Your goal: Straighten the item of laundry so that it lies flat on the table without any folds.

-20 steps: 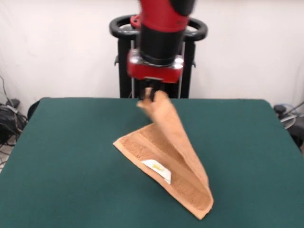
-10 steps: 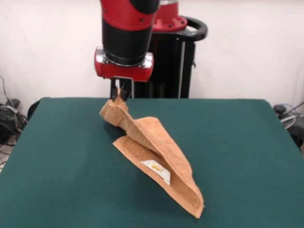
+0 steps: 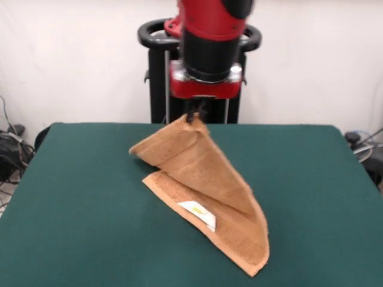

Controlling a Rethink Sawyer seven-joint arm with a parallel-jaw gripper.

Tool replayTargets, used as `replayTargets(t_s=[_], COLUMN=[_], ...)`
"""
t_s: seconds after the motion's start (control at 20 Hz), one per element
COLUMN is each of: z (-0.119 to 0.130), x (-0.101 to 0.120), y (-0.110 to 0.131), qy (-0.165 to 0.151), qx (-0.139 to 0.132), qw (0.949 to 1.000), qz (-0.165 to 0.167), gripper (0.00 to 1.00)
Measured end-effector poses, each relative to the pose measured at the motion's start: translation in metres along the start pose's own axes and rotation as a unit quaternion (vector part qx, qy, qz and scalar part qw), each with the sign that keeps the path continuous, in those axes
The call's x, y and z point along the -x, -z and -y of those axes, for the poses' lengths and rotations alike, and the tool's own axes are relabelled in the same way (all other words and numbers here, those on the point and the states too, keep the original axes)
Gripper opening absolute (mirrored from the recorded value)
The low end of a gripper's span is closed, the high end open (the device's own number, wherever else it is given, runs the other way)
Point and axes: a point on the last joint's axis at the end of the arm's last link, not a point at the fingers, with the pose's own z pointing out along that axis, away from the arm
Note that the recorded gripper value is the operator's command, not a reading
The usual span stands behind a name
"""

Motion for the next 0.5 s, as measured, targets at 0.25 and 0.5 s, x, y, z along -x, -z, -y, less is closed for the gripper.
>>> replayTargets(t_s=[0.25, 0.5], z=[-0.089, -0.166], x=[-0.018, -0.048], y=[-0.004, -0.005], qy=[0.029, 0.048], qx=[0.018, 0.01], qw=[0.9994, 0.9987], qz=[-0.011, -0.015], gripper=[0.0, 0.0])
